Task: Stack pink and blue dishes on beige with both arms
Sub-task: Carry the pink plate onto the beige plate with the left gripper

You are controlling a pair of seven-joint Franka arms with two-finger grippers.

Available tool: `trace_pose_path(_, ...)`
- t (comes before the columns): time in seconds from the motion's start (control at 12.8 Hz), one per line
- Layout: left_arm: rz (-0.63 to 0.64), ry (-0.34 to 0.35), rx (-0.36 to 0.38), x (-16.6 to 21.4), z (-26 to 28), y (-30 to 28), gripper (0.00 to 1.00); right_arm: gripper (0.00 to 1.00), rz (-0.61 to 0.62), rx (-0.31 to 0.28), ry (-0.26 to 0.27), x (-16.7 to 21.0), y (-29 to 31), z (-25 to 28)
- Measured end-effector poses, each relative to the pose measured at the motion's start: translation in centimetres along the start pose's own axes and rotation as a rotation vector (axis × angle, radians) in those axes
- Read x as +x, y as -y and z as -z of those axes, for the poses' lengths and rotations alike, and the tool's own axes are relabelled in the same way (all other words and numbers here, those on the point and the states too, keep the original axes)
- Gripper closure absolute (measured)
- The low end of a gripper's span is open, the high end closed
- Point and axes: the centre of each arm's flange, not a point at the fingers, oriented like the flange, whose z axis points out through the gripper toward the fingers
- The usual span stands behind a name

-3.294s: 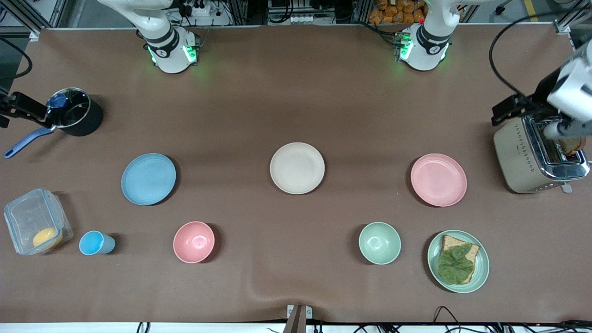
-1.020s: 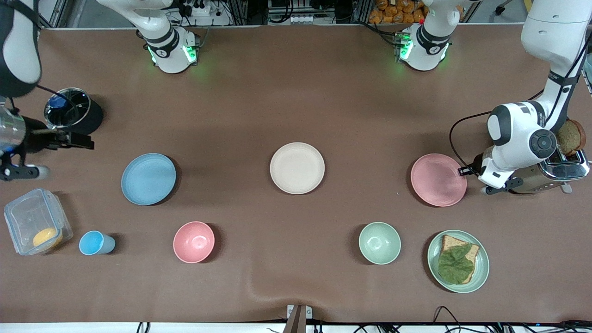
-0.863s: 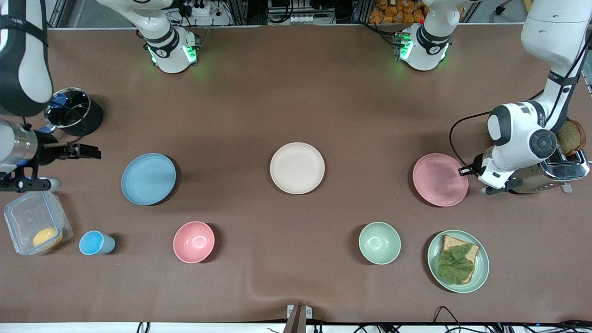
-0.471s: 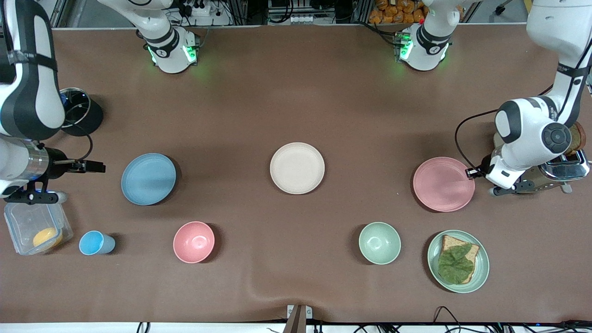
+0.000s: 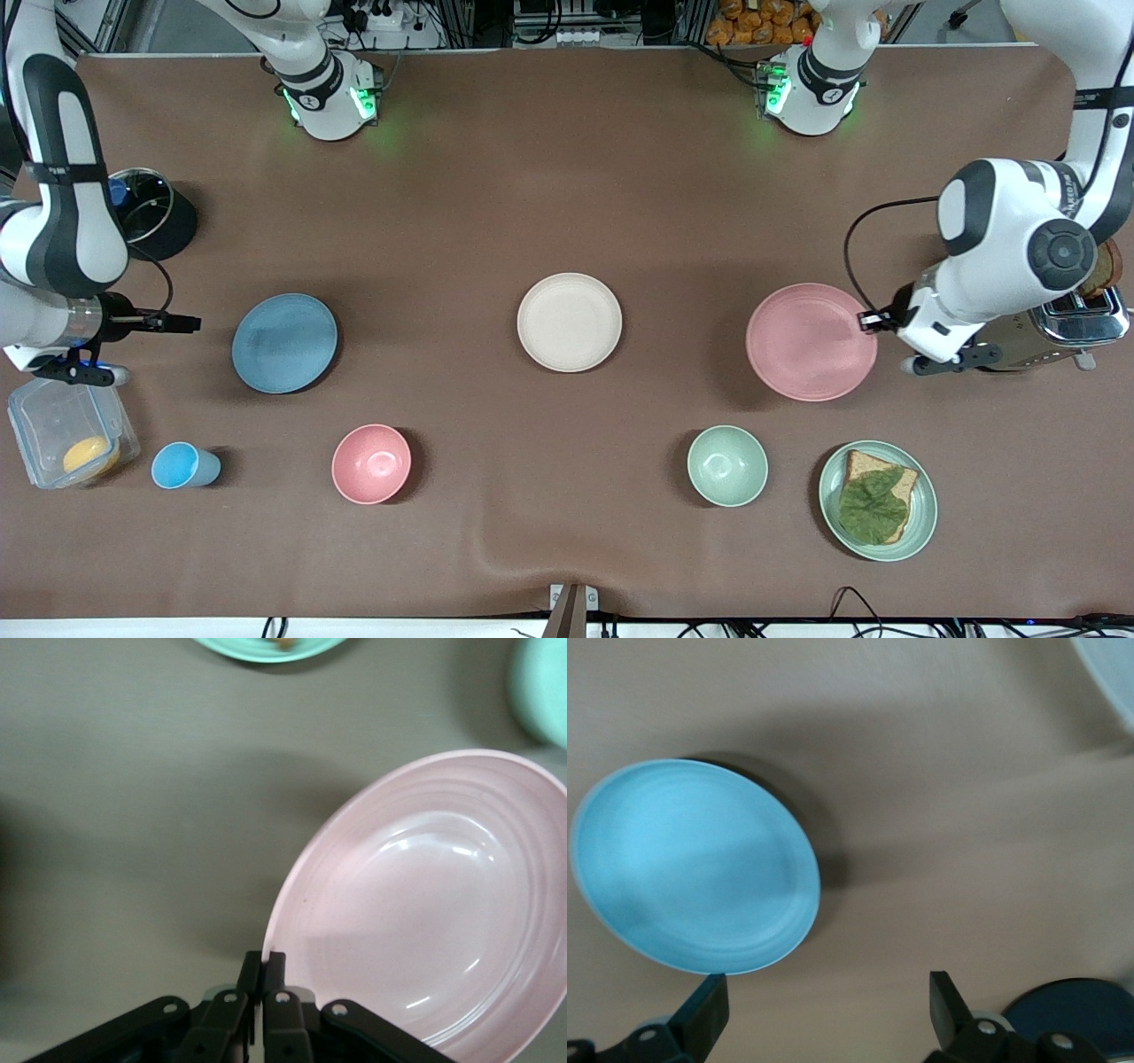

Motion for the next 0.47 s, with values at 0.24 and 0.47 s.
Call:
trace_pose_path(0.24,0.03,0.026,-0.01,-2.3,-1.0,-7.1,0.96,0.0,-0.029,0.063,0.031,0.9,-0.4,-3.1)
trace_pose_path(0.47,0.039,0.061,-0.005,-4.4,-3.4,-13.5,0.96,0.0,-0.02,0.063,-0.041,1.7,0.7,-6.3)
